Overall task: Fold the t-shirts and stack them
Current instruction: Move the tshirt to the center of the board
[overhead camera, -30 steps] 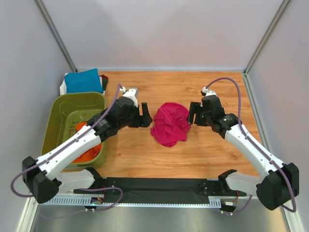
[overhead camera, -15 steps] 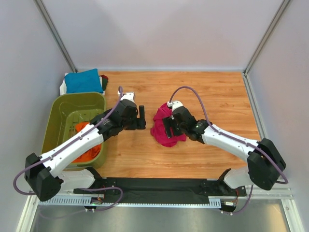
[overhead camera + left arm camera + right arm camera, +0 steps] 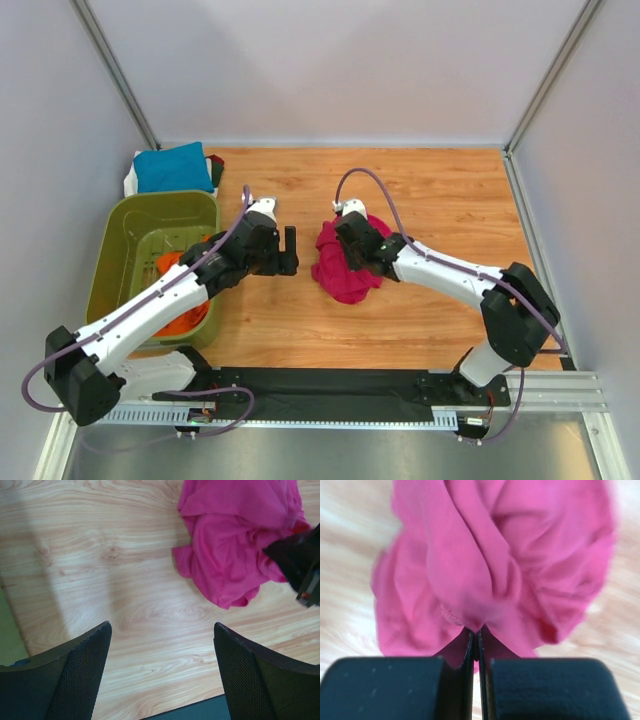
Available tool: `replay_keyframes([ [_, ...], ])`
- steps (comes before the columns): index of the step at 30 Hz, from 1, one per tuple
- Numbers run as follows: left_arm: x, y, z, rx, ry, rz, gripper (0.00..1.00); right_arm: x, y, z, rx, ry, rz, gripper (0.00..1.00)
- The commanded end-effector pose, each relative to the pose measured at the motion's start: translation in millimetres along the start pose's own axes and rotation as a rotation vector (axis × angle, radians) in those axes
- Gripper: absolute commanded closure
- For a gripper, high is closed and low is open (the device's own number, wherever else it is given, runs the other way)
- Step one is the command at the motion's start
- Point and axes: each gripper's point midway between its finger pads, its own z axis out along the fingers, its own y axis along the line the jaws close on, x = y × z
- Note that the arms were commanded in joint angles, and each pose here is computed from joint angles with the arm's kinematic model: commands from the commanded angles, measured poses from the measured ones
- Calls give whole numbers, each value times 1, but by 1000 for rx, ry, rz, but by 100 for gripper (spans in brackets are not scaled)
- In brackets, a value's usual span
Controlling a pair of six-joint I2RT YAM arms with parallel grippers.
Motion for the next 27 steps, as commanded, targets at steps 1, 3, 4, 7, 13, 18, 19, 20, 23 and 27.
replay_keyframes([
  [1,-6,-18,2,100,-16,68,11,-76,-15,-49,71,-173,53,100],
  [3,-7,-22,8,114,-15,99,11,-102,-18,-81,27,-252,87,100],
  [4,-11,-30,10,152,-30,105,11,-118,-22,-95,16,-293,119,100],
  [7,-13,-51,16,247,-54,134,12,-149,-38,-132,-26,-369,212,100],
  [13,-21,-92,22,360,-89,152,12,-183,-59,-163,-4,-468,306,100],
  [18,-10,-114,30,381,-96,260,12,-204,-70,-167,50,-502,368,100],
  [19,-7,-120,31,388,-103,296,12,-208,-71,-169,53,-506,372,100],
  [20,-3,-122,37,381,-101,312,12,-219,-70,-174,44,-527,375,100],
  [23,-2,-133,50,400,-127,331,11,-231,-70,-179,43,-548,364,100],
  [27,-1,-121,73,313,-158,337,8,-241,-79,-183,65,-553,355,100],
])
